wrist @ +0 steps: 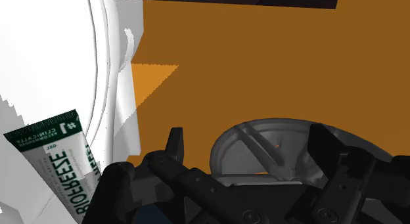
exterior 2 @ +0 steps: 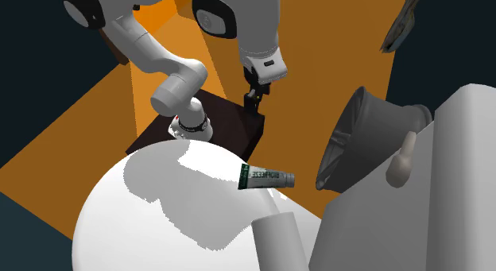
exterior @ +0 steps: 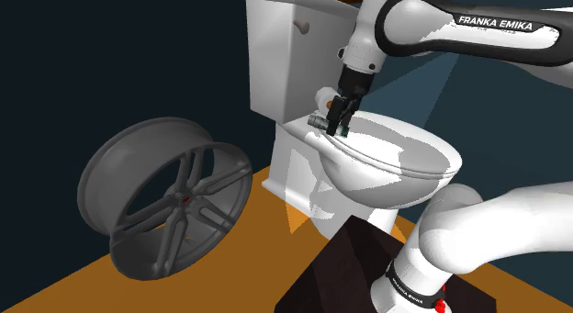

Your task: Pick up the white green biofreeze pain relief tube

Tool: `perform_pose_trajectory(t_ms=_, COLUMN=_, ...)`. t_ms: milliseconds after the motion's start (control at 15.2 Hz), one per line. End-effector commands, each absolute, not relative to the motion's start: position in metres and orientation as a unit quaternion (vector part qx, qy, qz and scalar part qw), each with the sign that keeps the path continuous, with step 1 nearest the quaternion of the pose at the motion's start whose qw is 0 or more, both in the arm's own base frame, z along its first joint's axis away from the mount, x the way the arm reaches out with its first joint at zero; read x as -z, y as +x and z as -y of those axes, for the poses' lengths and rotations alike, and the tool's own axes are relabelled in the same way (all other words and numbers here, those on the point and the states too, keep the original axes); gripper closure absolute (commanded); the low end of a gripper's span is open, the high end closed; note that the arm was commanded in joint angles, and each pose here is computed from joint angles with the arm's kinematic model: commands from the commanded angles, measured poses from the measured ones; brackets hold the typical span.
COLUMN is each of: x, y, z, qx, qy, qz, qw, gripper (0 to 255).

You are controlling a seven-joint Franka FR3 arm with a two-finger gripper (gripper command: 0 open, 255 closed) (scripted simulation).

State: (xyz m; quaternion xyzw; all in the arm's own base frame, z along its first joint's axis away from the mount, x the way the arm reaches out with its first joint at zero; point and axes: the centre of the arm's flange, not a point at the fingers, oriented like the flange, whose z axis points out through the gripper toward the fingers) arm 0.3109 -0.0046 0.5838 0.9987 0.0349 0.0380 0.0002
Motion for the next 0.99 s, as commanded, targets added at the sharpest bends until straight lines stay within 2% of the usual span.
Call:
perform_pose_trajectory(t_ms=0, x=-0.584, y=0.311, z=0.005, qx=-0.038, qy=0.999, qz=-0.035, qw=0.0, gripper=0)
perform_pose_trajectory(t_ms=924, x=-0.552, y=0.388, z=0.169, qx=-0.096, qy=0.989, qz=-0.114, qw=-0.017, gripper=0)
